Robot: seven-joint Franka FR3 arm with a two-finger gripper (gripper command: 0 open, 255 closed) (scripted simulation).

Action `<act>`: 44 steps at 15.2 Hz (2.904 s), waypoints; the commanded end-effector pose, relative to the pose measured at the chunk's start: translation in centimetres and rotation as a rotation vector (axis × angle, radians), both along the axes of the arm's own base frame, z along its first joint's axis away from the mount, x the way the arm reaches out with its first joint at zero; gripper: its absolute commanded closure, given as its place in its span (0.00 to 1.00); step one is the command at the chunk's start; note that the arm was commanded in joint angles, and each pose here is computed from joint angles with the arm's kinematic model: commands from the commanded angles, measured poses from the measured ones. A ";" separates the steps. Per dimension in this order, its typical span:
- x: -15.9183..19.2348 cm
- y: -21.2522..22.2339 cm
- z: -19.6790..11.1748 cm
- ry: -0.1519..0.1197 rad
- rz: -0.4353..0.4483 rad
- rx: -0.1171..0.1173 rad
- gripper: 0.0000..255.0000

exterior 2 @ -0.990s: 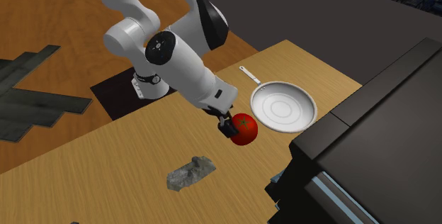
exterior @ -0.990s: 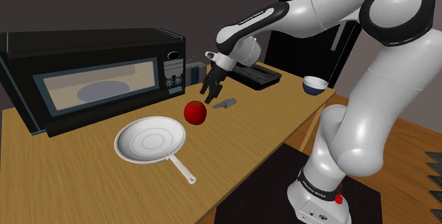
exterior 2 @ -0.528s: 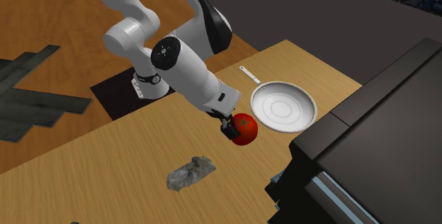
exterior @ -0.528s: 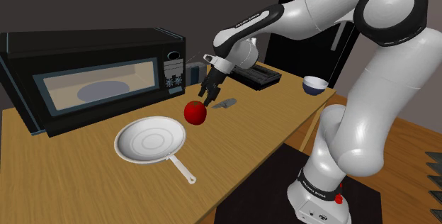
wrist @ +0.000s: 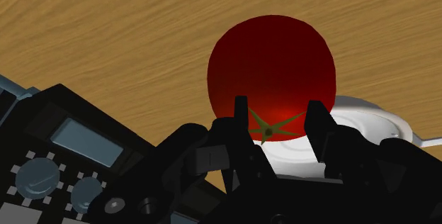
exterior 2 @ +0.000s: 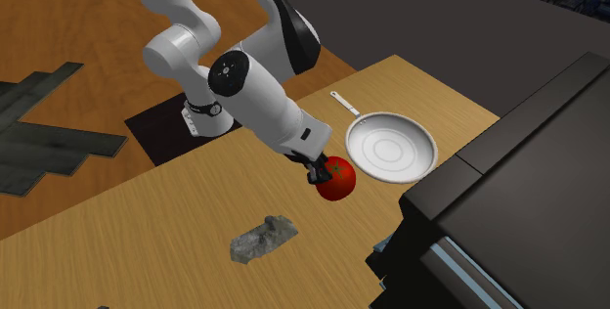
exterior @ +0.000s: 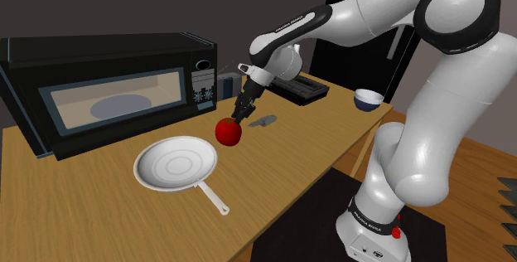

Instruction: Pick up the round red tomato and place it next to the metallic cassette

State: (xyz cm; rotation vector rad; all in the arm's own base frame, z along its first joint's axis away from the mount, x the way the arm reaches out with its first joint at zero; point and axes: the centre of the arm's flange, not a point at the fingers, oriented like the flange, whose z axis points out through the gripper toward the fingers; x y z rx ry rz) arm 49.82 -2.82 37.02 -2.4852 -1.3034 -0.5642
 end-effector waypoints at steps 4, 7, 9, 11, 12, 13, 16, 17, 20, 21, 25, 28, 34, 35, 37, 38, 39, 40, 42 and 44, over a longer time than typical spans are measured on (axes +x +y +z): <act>0.0 0.0 0.0 0.000 0.000 0.000 1.00; 0.0 0.0 1.6 0.000 0.000 0.000 1.00; 0.0 0.0 2.6 0.000 0.000 0.000 1.00; 0.0 0.0 3.7 0.000 0.000 0.000 1.00; 0.0 0.0 4.2 0.000 0.000 0.000 1.00; 0.0 0.0 4.7 0.000 0.000 0.000 1.00; 0.0 0.0 6.3 0.000 0.000 0.000 1.00; 0.0 0.0 6.8 0.000 0.000 0.000 1.00; 0.0 0.0 8.4 0.000 0.000 0.000 1.00; 0.0 0.0 9.0 0.000 0.000 0.000 1.00; 0.0 0.0 11.1 0.000 0.000 0.000 1.00; 0.0 0.0 12.6 0.000 0.000 0.000 1.00; 0.0 0.0 15.8 0.000 0.000 0.000 1.00; 0.0 0.0 16.3 0.000 0.000 0.000 1.00; 0.0 0.0 17.4 0.000 0.000 0.000 1.00; 0.0 0.0 17.7 0.000 0.000 0.000 1.00; -0.4 -1.3 17.7 0.000 0.000 0.000 1.00; -0.7 -2.5 17.7 0.000 0.000 0.000 1.00; -1.4 -5.1 17.7 0.000 0.000 0.000 1.00; -2.1 -7.6 17.7 0.000 0.000 0.000 1.00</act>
